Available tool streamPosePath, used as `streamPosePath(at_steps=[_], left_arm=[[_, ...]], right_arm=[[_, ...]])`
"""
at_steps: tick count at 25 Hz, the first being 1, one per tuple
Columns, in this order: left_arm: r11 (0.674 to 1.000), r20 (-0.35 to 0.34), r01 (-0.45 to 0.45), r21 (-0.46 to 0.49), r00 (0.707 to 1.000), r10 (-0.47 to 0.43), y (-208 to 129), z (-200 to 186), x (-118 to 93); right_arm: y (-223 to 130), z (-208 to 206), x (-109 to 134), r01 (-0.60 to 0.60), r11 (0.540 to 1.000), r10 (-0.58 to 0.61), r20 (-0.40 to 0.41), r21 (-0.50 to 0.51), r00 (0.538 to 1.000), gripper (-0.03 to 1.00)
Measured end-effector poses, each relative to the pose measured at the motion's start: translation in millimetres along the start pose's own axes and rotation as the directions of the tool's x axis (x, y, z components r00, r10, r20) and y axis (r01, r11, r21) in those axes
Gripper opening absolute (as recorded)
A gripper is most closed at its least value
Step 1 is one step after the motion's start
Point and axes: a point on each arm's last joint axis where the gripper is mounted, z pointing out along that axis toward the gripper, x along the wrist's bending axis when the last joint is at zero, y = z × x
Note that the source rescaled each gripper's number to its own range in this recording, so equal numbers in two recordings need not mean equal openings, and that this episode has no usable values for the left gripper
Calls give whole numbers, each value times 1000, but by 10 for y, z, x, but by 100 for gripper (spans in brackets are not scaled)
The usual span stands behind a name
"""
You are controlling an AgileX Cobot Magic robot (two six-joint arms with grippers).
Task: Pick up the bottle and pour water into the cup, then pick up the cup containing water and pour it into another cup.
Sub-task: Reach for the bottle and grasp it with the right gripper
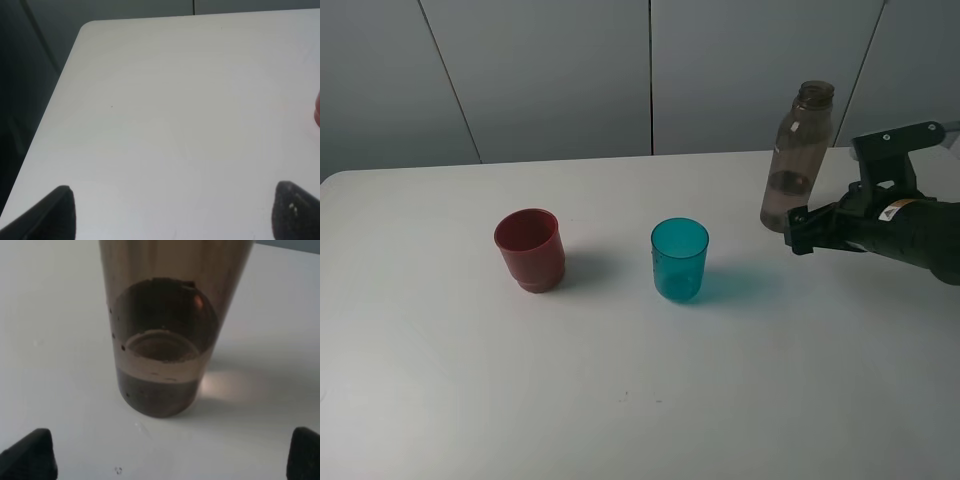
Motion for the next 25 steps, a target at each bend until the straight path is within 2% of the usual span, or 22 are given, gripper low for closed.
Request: streamPosePath(at_steps=[9,19,25], left_arm=[[1000,0,0,0,1000,0,0,0,0],[1000,0,0,0,1000,0,0,0,0],[1000,0,-8,0,1000,8,0,0,0]], right_arm=[[-149,338,48,3,1000,-4,-5,-31,1000,100],[55,441,43,3,980,0,13,-200,1000,100],[106,576,55,-13,974,16,13,-227,1000,100]])
